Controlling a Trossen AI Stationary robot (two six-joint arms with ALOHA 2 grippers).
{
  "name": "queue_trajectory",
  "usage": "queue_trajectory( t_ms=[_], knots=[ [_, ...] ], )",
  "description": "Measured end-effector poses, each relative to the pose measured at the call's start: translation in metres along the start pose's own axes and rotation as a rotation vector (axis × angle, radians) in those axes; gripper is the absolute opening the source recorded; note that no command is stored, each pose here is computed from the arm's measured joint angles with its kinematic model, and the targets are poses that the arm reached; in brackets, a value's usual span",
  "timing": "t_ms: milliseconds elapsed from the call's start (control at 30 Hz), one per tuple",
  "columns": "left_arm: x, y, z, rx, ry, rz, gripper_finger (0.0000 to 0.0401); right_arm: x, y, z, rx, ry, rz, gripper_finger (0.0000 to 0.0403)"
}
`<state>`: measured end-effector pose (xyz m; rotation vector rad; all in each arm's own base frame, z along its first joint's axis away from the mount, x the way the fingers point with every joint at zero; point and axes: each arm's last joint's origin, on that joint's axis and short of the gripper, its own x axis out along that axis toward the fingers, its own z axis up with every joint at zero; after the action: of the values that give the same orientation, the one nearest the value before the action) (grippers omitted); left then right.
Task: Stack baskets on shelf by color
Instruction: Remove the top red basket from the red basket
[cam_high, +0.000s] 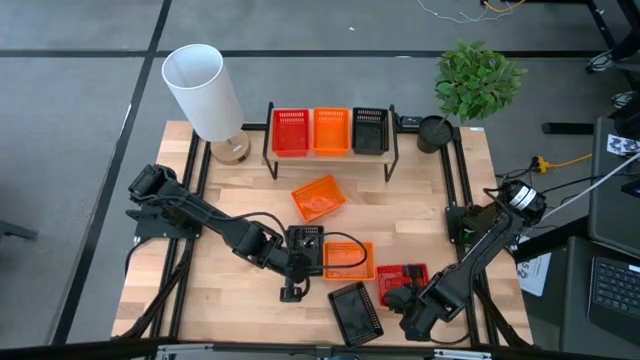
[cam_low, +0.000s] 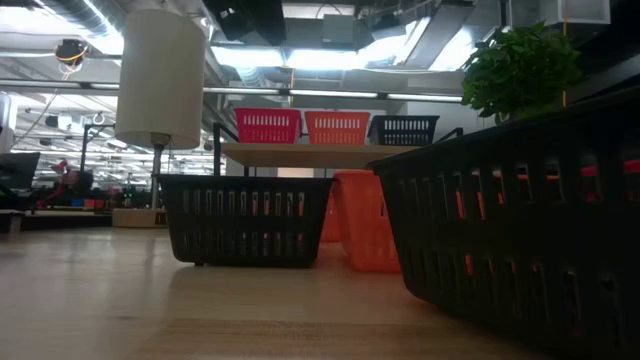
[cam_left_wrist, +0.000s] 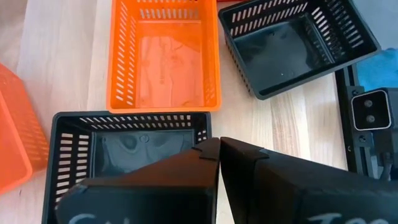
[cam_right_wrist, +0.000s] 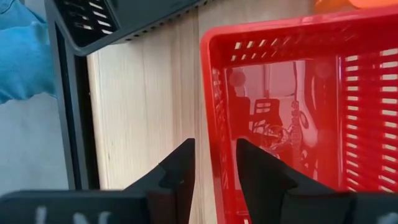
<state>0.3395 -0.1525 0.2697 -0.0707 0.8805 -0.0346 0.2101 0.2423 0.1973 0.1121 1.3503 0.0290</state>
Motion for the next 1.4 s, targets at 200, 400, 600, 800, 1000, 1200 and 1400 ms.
queue_trajectory(
  t_ms=[200, 400, 600, 800, 1000, 1200, 1400],
  knots=[
    [0.000, 0.000, 0.000, 0.000, -0.001, -0.001, 0.0004, 0.000, 0.000, 0.000, 0.000, 0.002, -0.003, 0.0116],
    [0.000, -0.001, 0.000, 0.000, -0.001, -0.001, 0.0004, 0.000, 0.000, 0.000, 0.003, 0.003, -0.004, 0.0100],
    [0.000, -0.001, 0.000, 0.001, -0.001, -0.002, 0.0010, 0.000, 0.000, 0.000, 0.004, 0.003, -0.003, 0.0052],
    [0.000, -0.001, 0.000, 0.001, -0.002, -0.002, 0.0002, 0.000, 0.000, 0.000, 0.003, 0.000, -0.001, 0.0007],
    [0.000, -0.001, 0.000, 0.001, -0.002, -0.002, 0.0007, -0.002, 0.000, 0.000, -0.026, 0.008, -0.010, 0.0002],
    [0.000, -0.001, 0.000, 0.001, -0.002, -0.002, 0.0011, -0.021, 0.005, 0.008, -0.036, -0.020, -0.040, 0.0000],
    [0.000, -0.001, 0.000, 0.002, -0.001, -0.002, 0.0011, -0.028, 0.009, 0.011, -0.054, -0.049, -0.029, 0.0000]
  ],
)
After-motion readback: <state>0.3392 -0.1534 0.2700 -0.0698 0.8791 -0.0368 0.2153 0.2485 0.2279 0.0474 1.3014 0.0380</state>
